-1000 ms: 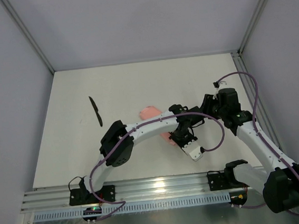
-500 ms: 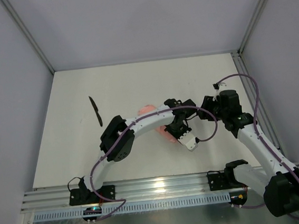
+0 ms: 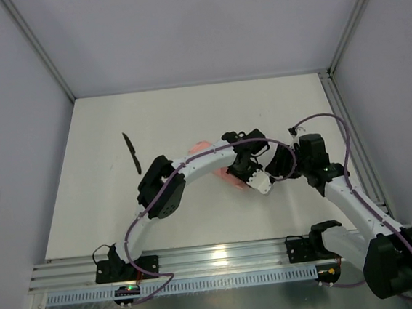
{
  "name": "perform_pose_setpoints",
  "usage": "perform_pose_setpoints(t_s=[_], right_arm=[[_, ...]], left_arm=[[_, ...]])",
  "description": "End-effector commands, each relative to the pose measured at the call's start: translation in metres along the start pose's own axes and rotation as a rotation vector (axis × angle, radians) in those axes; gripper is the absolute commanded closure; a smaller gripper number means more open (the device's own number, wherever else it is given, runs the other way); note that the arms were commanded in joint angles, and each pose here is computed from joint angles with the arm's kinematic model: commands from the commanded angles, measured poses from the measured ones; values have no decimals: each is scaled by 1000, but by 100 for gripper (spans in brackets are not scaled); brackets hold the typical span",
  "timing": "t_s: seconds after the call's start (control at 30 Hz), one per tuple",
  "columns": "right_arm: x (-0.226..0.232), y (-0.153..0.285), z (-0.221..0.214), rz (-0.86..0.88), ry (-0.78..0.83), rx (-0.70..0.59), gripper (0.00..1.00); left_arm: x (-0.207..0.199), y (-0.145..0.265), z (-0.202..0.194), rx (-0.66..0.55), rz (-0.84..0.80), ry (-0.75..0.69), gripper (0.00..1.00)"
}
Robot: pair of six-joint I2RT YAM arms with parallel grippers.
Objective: Fold the napkin into a case and place the utensils inside
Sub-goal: Insert the fork into the folded napkin.
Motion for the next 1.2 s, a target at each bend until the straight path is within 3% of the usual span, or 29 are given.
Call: perform_pose_setpoints(t_s=[0.0, 0.03, 0.13, 0.27, 0.4, 0.57, 0.7, 0.77, 0.9, 1.17], right_arm=[[10, -3, -10, 99, -42, 14, 48], [10, -5, -14, 109, -55, 20, 48], [10, -9, -18, 129, -71, 36, 48], [15, -10, -20, 187, -108, 39, 48], [20, -9, -22, 229, -148, 51, 58], [22, -11, -30, 243, -170, 103, 59], [29, -13, -38, 264, -177, 144, 58], [33, -12, -42, 268, -177, 153, 56], [31, -10, -47, 238, -196, 138, 53], [26, -17, -54, 188, -269, 106, 56]], left_arm=[[15, 7, -1, -22, 96, 82, 70], [15, 8, -1, -25, 103, 95, 61], [15, 22, 2, -48, 130, 100, 50], [14, 47, 9, -86, 152, 130, 47], [8, 75, 14, -127, 174, 193, 46], [-10, 107, 15, -163, 189, 295, 45], [-19, 122, 5, -226, 224, 509, 45], [-21, 127, -9, -262, 259, 698, 46], [-23, 140, -76, -380, 355, 1023, 45], [-13, 110, -163, -378, 473, 1327, 43]])
Point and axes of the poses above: each gripper's point midway between its finger pads, its own y axis back along the fingers, its own x axis along the line the jaws close on, z = x × y, the point moved 9 cm from there along y, back along the fingers, and after that the axes turned 10 degrees about y, right-handed, at the moved point
